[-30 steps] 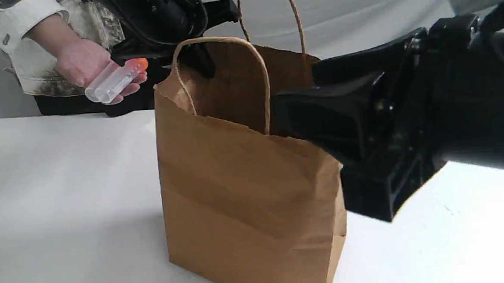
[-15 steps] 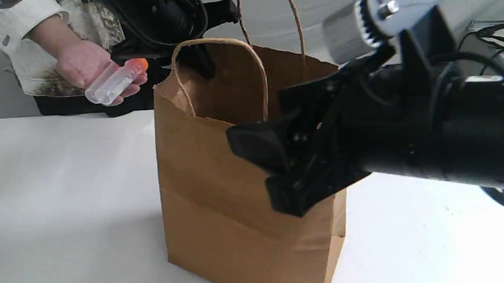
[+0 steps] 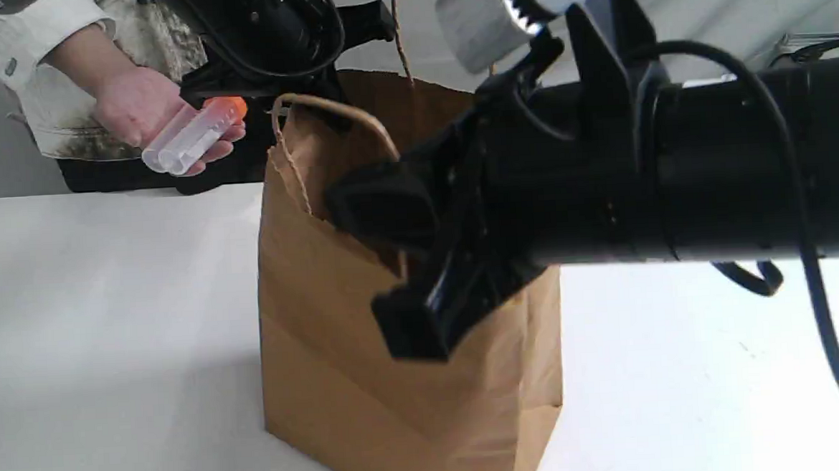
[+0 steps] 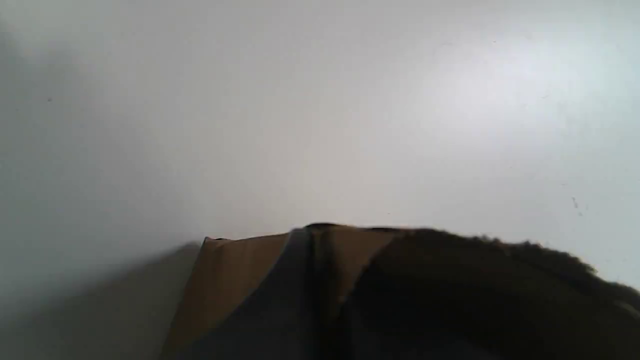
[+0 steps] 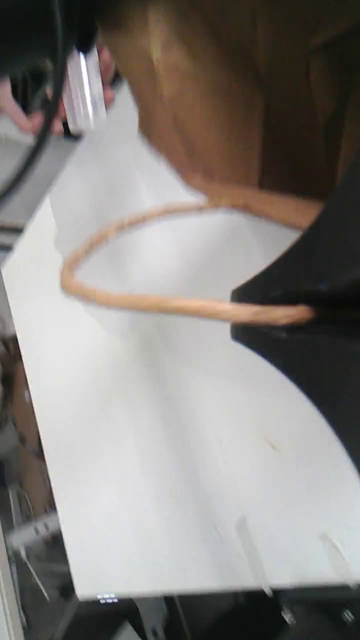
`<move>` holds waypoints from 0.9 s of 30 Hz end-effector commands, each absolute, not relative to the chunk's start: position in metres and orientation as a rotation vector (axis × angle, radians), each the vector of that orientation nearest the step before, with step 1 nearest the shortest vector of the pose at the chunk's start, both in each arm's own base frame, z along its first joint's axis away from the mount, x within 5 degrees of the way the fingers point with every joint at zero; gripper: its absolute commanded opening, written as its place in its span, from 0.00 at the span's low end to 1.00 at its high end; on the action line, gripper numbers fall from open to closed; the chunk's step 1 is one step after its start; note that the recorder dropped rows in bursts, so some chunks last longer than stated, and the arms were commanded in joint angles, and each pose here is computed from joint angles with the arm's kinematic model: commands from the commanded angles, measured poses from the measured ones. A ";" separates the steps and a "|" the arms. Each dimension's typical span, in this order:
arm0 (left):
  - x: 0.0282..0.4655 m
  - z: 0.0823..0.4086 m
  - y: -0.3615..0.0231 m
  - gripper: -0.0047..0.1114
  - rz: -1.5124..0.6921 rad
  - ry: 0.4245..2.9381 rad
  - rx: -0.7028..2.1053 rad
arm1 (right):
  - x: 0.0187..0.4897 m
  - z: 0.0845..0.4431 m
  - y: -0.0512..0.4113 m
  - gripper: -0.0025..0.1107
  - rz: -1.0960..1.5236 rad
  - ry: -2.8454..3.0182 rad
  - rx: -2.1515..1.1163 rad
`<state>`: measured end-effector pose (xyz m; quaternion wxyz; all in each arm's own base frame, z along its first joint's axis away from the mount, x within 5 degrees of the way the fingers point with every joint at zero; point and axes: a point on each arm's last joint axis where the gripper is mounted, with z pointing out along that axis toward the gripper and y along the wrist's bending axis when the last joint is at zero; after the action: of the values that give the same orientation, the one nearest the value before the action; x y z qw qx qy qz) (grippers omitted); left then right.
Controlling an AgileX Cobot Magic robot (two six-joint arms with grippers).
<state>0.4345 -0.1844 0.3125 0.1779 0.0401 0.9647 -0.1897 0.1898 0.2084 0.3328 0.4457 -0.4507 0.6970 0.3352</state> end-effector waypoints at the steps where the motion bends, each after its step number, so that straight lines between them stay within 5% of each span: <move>1: 0.432 0.320 -0.184 0.04 -0.524 2.707 0.095 | 0.176 0.337 0.205 0.02 0.840 1.683 -1.268; 11: 0.417 0.327 -0.177 0.04 -0.523 2.728 0.065 | 0.164 0.392 0.165 0.02 0.555 1.484 -0.997; 27: 0.376 0.298 -0.128 0.04 -0.568 2.919 -0.107 | 0.230 0.386 0.186 0.02 0.387 1.545 -0.845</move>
<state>0.3789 -0.1271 0.2974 0.0842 -0.0359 0.9796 -0.1789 0.2196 0.1853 0.3830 0.6131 -0.3793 0.6699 0.1772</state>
